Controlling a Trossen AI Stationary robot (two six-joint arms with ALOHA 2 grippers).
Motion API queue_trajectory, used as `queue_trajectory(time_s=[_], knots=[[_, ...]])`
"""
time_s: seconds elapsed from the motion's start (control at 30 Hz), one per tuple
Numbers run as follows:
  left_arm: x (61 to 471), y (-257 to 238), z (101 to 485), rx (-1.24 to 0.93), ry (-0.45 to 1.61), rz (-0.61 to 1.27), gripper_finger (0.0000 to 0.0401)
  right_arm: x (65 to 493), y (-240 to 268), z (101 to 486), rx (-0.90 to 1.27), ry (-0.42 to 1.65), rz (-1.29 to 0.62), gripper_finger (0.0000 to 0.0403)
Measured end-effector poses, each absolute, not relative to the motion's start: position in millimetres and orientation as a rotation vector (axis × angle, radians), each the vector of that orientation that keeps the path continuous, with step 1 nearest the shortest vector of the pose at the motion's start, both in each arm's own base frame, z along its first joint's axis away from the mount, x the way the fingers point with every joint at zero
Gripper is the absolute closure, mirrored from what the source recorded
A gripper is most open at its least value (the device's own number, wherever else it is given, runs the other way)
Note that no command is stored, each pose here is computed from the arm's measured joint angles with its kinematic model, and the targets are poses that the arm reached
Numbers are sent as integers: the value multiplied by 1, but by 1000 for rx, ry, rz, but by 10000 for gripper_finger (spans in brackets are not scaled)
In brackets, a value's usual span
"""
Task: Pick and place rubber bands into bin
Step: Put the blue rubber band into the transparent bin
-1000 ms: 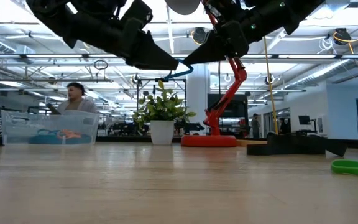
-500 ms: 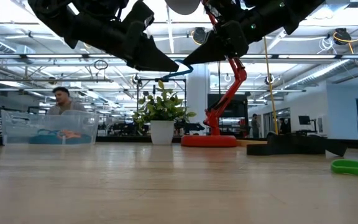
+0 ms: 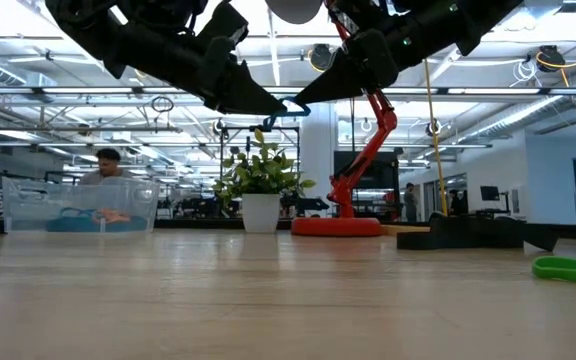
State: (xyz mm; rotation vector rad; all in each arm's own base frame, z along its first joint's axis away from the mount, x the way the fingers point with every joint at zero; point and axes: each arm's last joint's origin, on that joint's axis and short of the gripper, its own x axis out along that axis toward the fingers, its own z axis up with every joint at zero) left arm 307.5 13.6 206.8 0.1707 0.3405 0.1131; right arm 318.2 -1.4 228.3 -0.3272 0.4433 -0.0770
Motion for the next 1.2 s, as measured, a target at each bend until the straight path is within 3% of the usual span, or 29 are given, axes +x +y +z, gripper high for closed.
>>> queue_trajectory(time_s=[0.23,0.67,0.83,1.2], knots=[[307,14,207,167,341,114,394,319,-3,231,-263,416,-129,365],[299,16,211,193,400,207,396,318,-1,229,-311,437,-107,219],[271,20,235,140,568,376,396,315,-1,228,-314,481,-101,203],[197,31,299,-98,745,739,394,313,-1,224,-318,523,-97,208]])
